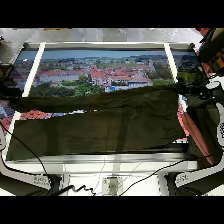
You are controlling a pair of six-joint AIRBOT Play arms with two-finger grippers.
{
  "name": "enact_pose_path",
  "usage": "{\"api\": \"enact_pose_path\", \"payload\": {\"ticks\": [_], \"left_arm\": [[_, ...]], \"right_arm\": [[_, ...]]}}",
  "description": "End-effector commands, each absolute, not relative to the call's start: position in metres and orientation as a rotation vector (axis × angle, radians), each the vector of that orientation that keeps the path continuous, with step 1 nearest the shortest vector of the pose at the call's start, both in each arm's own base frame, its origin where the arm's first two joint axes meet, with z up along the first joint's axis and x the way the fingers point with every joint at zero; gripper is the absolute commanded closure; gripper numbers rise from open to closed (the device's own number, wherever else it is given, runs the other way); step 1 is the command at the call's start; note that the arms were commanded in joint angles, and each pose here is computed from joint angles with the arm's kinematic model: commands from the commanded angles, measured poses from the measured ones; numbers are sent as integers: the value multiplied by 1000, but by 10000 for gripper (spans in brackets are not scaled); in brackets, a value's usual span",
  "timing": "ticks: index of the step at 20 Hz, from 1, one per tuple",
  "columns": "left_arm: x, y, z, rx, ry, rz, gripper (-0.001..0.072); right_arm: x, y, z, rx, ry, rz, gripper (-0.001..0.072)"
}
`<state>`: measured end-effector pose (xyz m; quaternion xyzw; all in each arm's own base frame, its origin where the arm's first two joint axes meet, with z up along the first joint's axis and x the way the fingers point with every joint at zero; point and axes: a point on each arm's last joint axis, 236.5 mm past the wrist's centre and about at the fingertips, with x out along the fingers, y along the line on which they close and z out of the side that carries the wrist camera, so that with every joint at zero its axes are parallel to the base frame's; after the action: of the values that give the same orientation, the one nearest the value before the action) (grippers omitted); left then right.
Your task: Fold the clothes and pants, and hang the long-sleeved shirts on hangers.
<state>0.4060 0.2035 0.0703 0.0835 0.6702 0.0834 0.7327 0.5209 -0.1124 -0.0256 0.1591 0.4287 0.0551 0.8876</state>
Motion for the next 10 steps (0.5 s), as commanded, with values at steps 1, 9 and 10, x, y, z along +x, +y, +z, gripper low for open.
{"api": "enact_pose_path", "payload": {"ticks": [1,9,10], "left_arm": [[416,197,101,182,1379,113,689],[411,171,112,54,1274,-183,689],[417,186,112,77,1252,-131,689]], "right_arm": [[516,-124,-18,306,889,92,686],[513,-121,-19,310,901,104,686],[514,-121,-19,309,900,102,685]]}}
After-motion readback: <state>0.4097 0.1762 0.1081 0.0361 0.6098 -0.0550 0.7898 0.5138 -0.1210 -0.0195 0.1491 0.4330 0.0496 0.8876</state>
